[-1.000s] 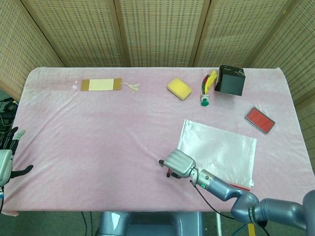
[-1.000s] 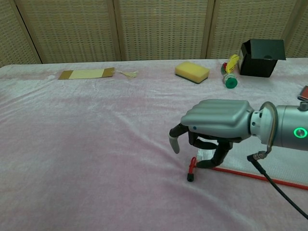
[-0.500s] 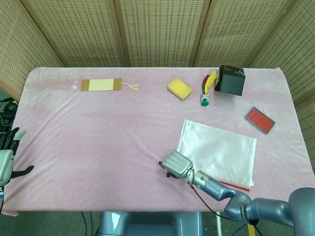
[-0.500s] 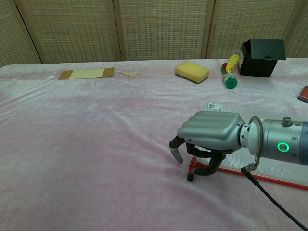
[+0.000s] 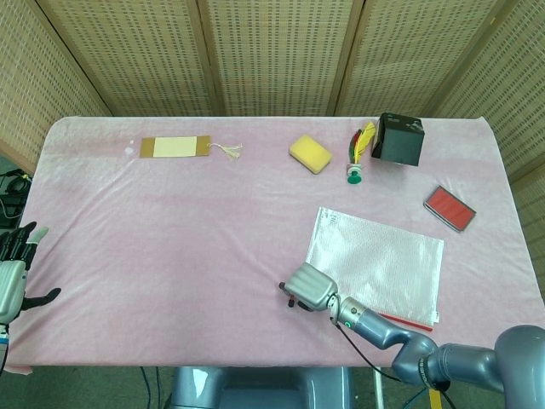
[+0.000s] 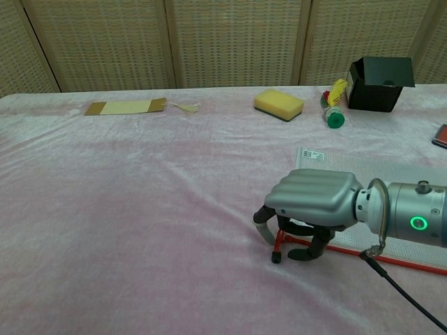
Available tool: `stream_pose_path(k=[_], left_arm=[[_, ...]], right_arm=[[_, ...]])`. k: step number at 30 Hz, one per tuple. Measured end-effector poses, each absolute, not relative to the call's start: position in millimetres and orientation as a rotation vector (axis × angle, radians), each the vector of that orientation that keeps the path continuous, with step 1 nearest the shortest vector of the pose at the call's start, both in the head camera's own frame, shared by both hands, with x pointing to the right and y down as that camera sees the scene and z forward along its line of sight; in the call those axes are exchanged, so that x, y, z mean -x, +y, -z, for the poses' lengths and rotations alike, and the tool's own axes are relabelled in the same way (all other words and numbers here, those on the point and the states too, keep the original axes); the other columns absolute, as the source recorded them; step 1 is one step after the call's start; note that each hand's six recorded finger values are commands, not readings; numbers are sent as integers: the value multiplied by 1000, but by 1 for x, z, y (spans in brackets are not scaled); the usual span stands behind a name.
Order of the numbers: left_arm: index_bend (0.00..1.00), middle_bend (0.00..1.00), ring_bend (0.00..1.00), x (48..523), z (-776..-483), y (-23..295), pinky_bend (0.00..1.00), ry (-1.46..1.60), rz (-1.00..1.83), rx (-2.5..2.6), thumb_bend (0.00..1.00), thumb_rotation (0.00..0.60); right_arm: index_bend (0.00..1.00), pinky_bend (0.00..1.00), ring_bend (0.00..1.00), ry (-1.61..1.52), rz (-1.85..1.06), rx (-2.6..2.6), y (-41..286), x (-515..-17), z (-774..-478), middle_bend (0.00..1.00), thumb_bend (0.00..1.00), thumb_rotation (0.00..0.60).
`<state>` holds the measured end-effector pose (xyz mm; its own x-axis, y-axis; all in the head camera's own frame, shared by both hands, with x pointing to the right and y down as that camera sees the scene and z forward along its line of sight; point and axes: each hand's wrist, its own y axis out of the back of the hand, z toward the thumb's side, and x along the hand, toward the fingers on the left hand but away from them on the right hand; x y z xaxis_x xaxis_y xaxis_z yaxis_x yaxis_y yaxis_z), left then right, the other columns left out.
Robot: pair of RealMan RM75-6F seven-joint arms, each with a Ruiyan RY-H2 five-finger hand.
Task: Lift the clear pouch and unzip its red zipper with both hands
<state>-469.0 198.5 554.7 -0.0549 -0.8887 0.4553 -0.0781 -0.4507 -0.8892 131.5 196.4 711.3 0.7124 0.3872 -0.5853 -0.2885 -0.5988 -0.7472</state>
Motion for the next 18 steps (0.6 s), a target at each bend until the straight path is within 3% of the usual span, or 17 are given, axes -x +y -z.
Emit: stream_pose_path(k=[18], left_arm=[[0,0,0,470,-554,198,0,1054,1576,1569,0,600]], right_arm=[[551,1000,874,-81,-943,2010,197,-131,-718,937,568,600]])
